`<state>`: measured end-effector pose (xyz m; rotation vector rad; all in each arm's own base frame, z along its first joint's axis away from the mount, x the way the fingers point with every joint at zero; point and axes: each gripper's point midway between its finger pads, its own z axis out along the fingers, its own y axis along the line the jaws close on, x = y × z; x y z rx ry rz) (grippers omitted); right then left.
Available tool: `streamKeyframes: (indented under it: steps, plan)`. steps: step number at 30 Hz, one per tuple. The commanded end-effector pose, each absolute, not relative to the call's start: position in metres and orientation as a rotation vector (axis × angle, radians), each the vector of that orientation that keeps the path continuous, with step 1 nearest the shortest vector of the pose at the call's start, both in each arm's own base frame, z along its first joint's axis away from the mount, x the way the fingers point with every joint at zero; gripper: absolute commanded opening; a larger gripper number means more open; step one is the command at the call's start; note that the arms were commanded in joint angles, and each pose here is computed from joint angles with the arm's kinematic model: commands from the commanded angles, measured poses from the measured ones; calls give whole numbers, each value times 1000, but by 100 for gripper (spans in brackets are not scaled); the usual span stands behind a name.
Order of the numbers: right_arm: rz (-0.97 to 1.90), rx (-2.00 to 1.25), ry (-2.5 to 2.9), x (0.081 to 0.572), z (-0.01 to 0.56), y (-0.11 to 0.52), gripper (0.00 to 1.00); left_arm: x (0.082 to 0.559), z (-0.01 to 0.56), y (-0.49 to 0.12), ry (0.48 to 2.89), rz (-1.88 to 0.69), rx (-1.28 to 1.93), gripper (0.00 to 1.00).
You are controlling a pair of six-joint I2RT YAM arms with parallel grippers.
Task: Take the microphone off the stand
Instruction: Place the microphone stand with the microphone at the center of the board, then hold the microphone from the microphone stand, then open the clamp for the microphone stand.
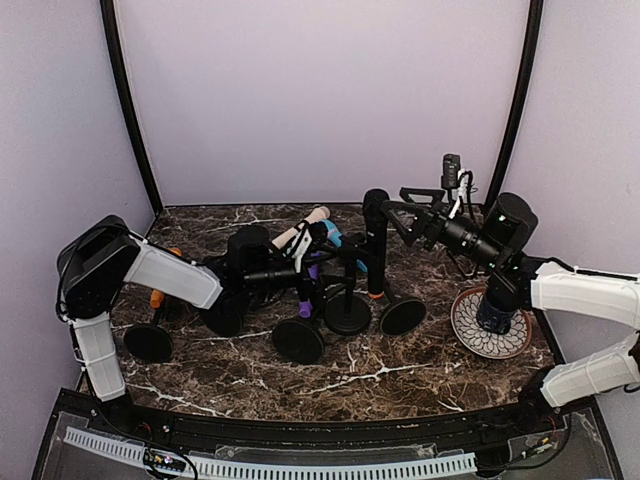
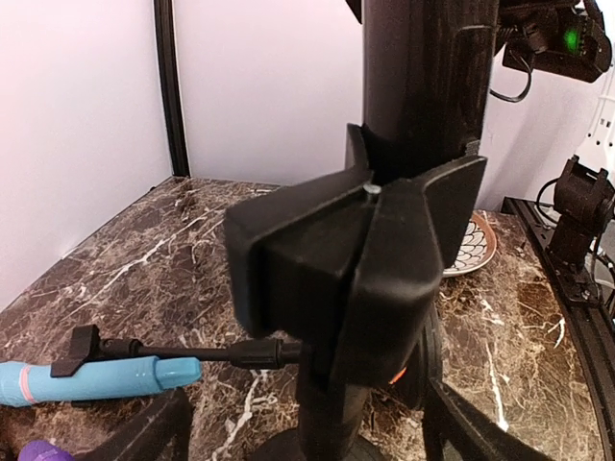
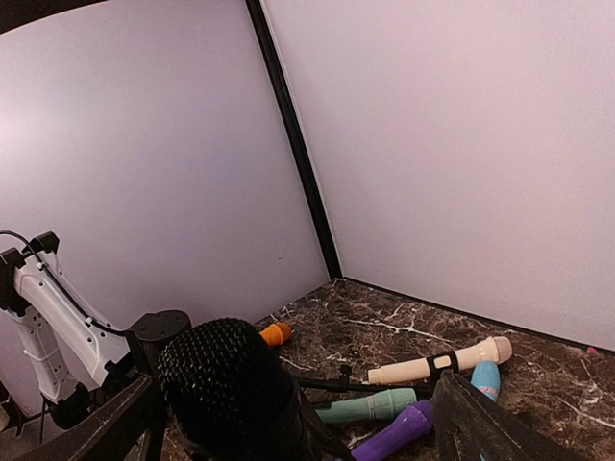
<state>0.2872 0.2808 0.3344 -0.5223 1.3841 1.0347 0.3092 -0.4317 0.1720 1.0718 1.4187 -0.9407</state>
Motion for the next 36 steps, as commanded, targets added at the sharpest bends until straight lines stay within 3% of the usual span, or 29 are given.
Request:
streamKeyframes:
  steps: [1, 8, 13, 16, 21, 26, 31, 36]
  plan:
    - [983, -612, 1379, 284, 344, 293, 98, 303, 202, -414, 1398, -906, 1038, 92]
    - [784, -668, 1482, 293, 344, 317, 94, 297, 218, -402, 1465, -977, 1025, 95]
    - [701, -681, 1554, 301, 332, 328, 85, 289, 243, -398, 1442, -1124, 1027, 95]
    - [686, -696, 1559, 300, 329, 333, 75, 286, 238, -403, 1456, -1161, 1110, 95]
    - [699, -730, 1533, 294, 329, 336, 47, 284, 239, -413, 1441, -1158, 1238, 94]
    - [738, -785, 1493, 287, 329, 341, 33, 286, 241, -423, 1412, -1151, 1349, 94]
    - [786, -811, 1475, 287, 332, 340, 31, 288, 232, -424, 1425, -1119, 1391, 93]
    - [828, -813, 1464, 287, 334, 340, 31, 293, 229, -427, 1432, -1104, 1400, 78]
